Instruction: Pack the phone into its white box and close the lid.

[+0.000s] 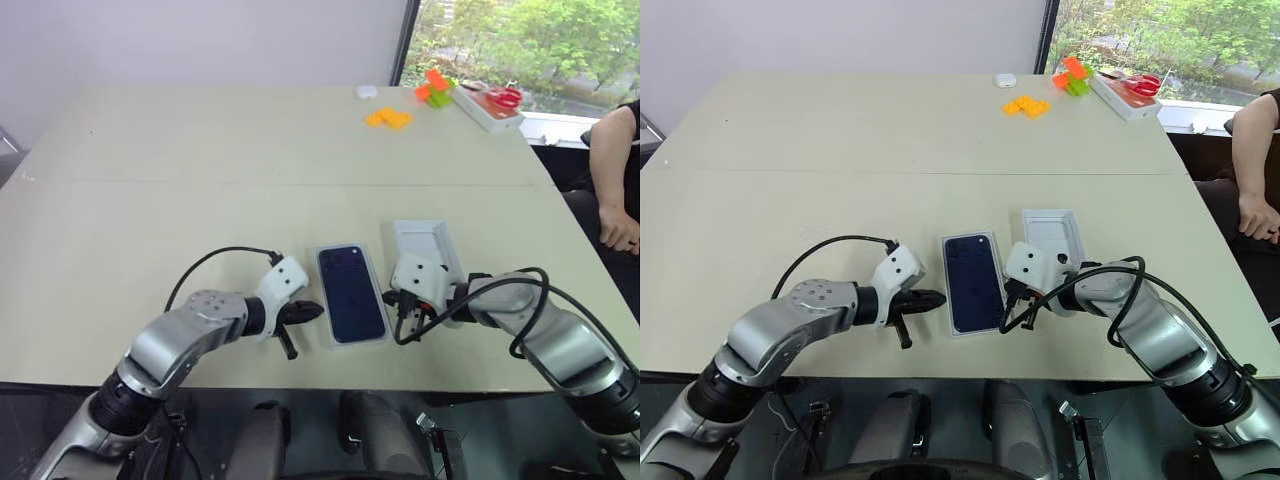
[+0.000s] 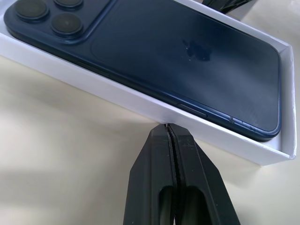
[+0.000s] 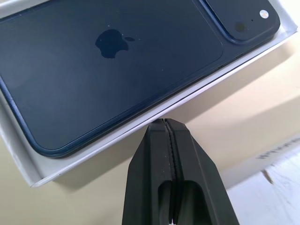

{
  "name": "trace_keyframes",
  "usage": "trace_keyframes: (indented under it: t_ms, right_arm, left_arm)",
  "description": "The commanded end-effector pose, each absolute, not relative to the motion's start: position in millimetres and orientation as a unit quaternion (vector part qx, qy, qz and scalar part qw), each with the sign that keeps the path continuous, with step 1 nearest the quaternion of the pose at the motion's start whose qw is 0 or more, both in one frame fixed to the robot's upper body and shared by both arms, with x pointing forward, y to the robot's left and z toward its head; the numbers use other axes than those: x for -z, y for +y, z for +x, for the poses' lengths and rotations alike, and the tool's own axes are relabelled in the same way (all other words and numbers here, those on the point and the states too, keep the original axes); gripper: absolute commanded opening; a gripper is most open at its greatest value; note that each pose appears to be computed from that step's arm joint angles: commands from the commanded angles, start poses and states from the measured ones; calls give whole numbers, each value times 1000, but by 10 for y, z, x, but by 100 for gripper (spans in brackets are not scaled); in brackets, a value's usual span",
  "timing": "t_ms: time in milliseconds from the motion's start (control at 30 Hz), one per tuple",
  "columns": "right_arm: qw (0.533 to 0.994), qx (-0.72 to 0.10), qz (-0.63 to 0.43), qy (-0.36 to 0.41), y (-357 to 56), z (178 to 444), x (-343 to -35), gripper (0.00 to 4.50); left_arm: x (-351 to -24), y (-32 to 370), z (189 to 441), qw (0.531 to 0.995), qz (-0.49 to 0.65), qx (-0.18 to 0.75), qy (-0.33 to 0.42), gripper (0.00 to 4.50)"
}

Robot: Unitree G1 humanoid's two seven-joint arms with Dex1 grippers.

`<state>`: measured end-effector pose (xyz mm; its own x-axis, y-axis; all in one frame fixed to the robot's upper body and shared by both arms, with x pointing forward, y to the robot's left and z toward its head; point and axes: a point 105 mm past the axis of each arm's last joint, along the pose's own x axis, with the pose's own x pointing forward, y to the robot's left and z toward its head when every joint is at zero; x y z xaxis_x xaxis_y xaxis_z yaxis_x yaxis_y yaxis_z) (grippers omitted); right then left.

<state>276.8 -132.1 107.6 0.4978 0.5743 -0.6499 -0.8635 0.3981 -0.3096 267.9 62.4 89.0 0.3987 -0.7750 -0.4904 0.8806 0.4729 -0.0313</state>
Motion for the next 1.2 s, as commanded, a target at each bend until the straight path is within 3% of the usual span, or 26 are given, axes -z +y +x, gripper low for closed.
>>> trace_keyframes:
  t_ms: [33,667,1067,1200]
  right_arm:
    - [805,-450,-330,204,-1302,2743,-1206,0]
    - [806,-450,-325,206,-1280,2750,-1200,0]
    - [810,-441,-325,208,-1396,2764,-1308,0]
    - [805,-451,-326,205,-1431,2708,-1396,133]
  left_arm:
    - [-956,536,2695,824,125,513,205,6]
    - [-988,470,2832,836,125,500,187,6]
    - [-999,571,2708,828,120,512,192,6]
    - [-1016,665,2710,836,116,499,195,0]
